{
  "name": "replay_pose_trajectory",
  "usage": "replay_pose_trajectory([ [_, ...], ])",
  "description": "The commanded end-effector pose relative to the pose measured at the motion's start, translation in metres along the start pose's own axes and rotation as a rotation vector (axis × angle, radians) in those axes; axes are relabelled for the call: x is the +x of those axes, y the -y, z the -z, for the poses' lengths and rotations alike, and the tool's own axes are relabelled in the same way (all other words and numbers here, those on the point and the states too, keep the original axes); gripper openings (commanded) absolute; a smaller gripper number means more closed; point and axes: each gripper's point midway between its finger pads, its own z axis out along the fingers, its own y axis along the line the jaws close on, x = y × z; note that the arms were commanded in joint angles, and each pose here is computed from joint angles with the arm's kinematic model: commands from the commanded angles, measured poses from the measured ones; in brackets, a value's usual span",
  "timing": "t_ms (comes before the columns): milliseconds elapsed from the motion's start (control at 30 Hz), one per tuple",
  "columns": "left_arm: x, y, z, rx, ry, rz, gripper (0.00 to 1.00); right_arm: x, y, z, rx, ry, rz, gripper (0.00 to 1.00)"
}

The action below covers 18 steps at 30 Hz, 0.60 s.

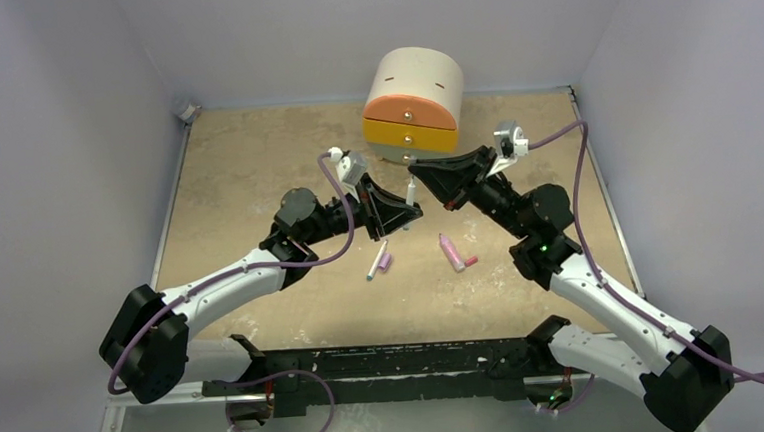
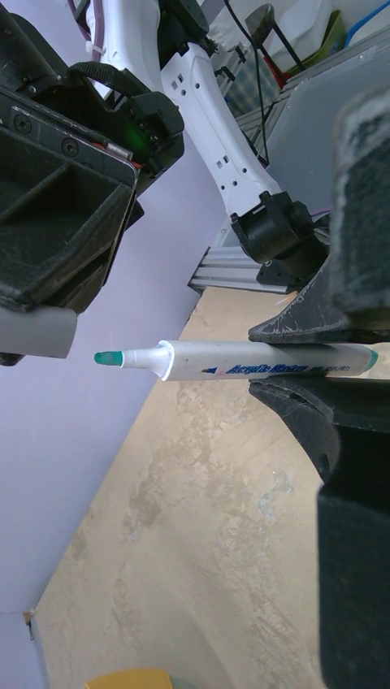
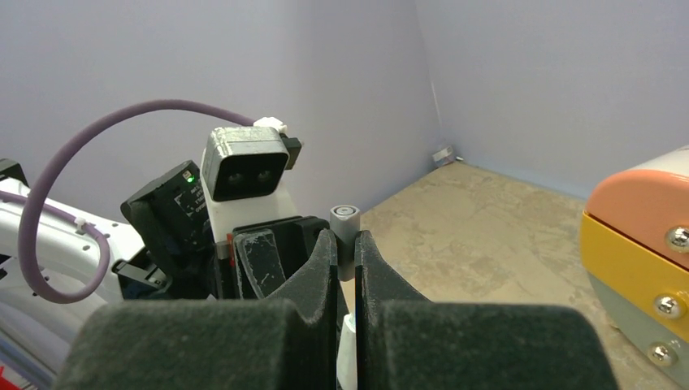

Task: Insert the pens into the pen caps

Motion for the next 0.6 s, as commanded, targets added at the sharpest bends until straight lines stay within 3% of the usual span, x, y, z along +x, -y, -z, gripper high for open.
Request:
replay_pose_trajectory([
  [0,-0.018,0.011,-0.001,0.035,0.065,-0.031,0.0,-0.017,-0.01,-0.001,-0.042,0.046,0.046,0.0],
  [567,-0.032,0.02,0.001,0.055,0.098,-0.049,0.0,0.006,-0.001,0.003,-0.038,-0.011,0.069,0.0],
])
